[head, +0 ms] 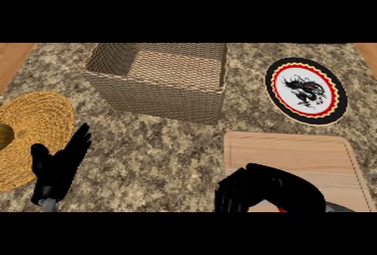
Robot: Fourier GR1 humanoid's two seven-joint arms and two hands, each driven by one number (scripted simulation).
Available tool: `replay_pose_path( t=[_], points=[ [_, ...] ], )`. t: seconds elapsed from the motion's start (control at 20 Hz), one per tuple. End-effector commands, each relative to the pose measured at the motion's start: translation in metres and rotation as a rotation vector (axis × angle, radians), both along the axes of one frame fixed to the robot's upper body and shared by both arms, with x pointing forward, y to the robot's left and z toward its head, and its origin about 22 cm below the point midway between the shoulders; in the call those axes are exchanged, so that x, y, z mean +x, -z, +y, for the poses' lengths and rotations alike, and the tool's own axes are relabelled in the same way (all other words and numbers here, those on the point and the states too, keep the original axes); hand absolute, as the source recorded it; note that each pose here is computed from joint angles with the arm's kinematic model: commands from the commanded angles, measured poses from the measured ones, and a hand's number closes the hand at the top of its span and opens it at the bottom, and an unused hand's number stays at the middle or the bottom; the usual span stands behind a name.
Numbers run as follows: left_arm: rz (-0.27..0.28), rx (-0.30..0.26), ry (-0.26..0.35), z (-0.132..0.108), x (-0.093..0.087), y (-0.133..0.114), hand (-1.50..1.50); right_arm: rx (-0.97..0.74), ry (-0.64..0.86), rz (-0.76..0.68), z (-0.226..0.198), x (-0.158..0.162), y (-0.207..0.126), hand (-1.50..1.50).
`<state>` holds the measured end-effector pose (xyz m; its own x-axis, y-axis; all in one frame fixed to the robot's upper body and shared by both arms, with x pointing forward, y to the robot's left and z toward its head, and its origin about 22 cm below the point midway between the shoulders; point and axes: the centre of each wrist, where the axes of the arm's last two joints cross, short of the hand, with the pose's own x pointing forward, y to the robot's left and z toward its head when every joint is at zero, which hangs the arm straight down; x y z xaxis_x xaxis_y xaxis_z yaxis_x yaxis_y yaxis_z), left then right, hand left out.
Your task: Pick the tomato from the cutting board and place it in the basket
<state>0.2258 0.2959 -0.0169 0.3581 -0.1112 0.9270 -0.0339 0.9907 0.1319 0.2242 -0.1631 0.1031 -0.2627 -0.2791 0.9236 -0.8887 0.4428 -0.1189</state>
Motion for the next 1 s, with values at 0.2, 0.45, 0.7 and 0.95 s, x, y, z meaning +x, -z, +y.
replay_pose_path(
  t=[0.2,0.45,0.7,0.95],
  points=[
    [0.195,-0.001,-0.077,0.003,-0.034,0.03,0.0,-0.328,-0.017,-0.346,-0.015,-0.04,-0.033,-1.5],
    [0.189,-0.003,-0.084,0.009,-0.039,0.033,0.0,-0.539,0.203,-0.688,-0.046,-0.029,-0.103,-1.5],
    [0.176,0.017,-0.056,0.014,-0.033,0.027,0.0,-0.695,0.233,-0.84,-0.069,-0.018,-0.168,-1.5],
    [0.181,0.004,-0.068,0.005,-0.04,0.031,0.0,-0.901,0.122,-0.86,-0.087,-0.017,-0.209,-1.5]
  ],
)
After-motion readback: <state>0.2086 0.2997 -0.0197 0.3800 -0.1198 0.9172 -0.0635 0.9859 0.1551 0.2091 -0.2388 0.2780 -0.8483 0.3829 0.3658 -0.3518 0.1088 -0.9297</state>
